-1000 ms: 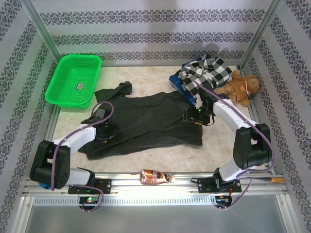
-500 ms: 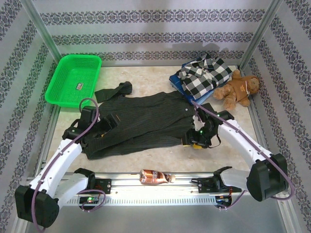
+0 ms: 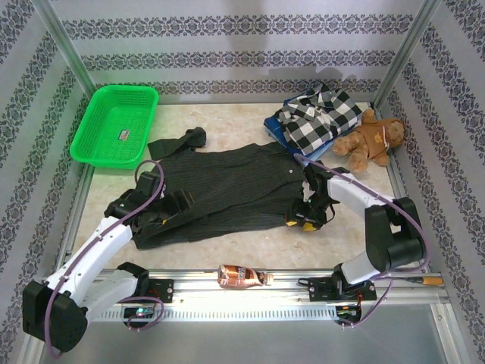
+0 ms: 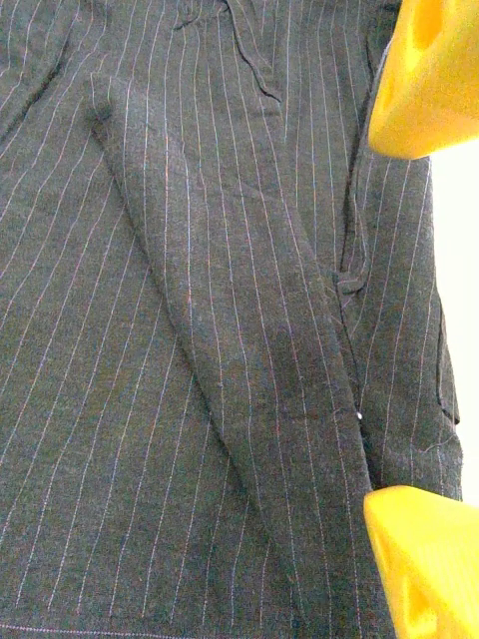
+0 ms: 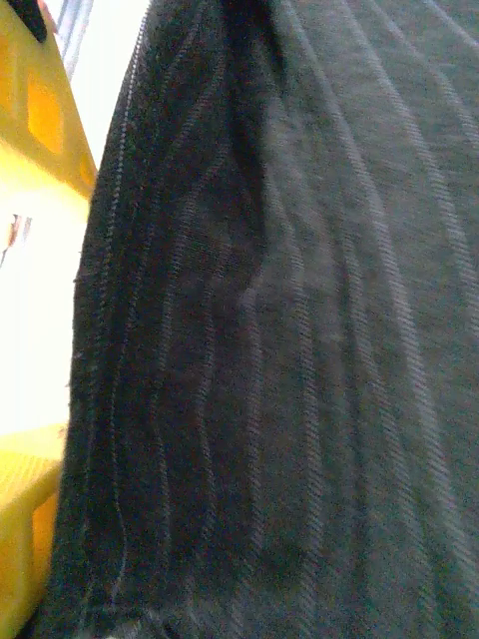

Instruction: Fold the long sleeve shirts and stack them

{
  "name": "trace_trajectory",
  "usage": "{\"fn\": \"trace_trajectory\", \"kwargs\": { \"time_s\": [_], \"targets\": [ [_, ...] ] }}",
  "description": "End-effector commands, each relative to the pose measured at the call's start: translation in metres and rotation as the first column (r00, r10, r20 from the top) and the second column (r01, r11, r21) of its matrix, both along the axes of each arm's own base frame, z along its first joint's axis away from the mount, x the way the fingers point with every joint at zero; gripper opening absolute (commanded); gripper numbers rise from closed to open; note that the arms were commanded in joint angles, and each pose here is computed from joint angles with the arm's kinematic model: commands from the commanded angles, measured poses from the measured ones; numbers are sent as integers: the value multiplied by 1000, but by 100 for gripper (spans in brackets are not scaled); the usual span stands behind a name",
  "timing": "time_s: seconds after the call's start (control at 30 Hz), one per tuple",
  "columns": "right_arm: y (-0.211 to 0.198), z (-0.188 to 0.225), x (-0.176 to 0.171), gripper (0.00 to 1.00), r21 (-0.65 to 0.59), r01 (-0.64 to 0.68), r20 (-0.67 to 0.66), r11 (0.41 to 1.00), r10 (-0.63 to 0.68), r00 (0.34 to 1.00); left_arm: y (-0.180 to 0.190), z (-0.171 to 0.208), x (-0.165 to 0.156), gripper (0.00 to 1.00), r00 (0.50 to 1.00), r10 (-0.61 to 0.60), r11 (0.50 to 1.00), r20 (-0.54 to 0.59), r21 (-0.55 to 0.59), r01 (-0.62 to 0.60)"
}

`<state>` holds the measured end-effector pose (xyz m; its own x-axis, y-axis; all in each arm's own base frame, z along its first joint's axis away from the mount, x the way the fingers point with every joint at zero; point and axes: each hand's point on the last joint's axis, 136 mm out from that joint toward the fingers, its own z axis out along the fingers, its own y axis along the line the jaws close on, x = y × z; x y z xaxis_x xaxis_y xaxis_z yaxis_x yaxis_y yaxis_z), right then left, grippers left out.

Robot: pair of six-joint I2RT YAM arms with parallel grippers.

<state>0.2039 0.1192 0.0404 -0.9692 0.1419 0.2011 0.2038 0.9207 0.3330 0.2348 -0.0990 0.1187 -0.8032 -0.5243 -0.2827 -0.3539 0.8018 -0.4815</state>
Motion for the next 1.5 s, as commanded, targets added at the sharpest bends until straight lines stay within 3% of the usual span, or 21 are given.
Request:
{"fn": "trace_trajectory", "kwargs": {
  "time_s": [0.0, 0.2, 0.3, 0.43, 0.6, 0.7, 1.13, 1.47],
  "targets": [
    [-7, -3, 31, 55, -32, -12, 66, 999, 14, 998, 5, -6, -6, 86, 1000, 16, 999, -20, 32, -15],
    [3, 15, 48, 59, 18, -38, 93, 999, 37, 995, -12, 9, 10, 88, 994, -106, 994, 41, 31, 104],
    [5, 36, 54, 64, 34, -46, 142, 998, 41, 989, -24, 12, 18, 88, 977, -213, 972, 18, 109, 210],
    [9, 60, 61, 68, 57, -54, 188, 997, 42, 981, -45, 2, 25, 88, 923, -375, 902, -86, 196, 385],
    [11, 65, 63, 70, 66, -62, 202, 996, 48, 978, -55, -17, 14, 85, 822, -515, 779, -244, 267, 568],
    [12, 60, 61, 70, 76, -58, 194, 995, 42, 980, -44, -31, 2, 85, 791, -520, 731, -321, 311, 607],
    [21, 40, 64, 71, 105, -62, 164, 993, 44, 985, -37, -70, -4, 84, 753, -536, 672, -382, 346, 654],
    [23, 23, 66, 71, 105, -66, 132, 992, 52, 990, -24, -81, 12, 74, 763, -502, 622, -408, 443, 646]
  ]
}}
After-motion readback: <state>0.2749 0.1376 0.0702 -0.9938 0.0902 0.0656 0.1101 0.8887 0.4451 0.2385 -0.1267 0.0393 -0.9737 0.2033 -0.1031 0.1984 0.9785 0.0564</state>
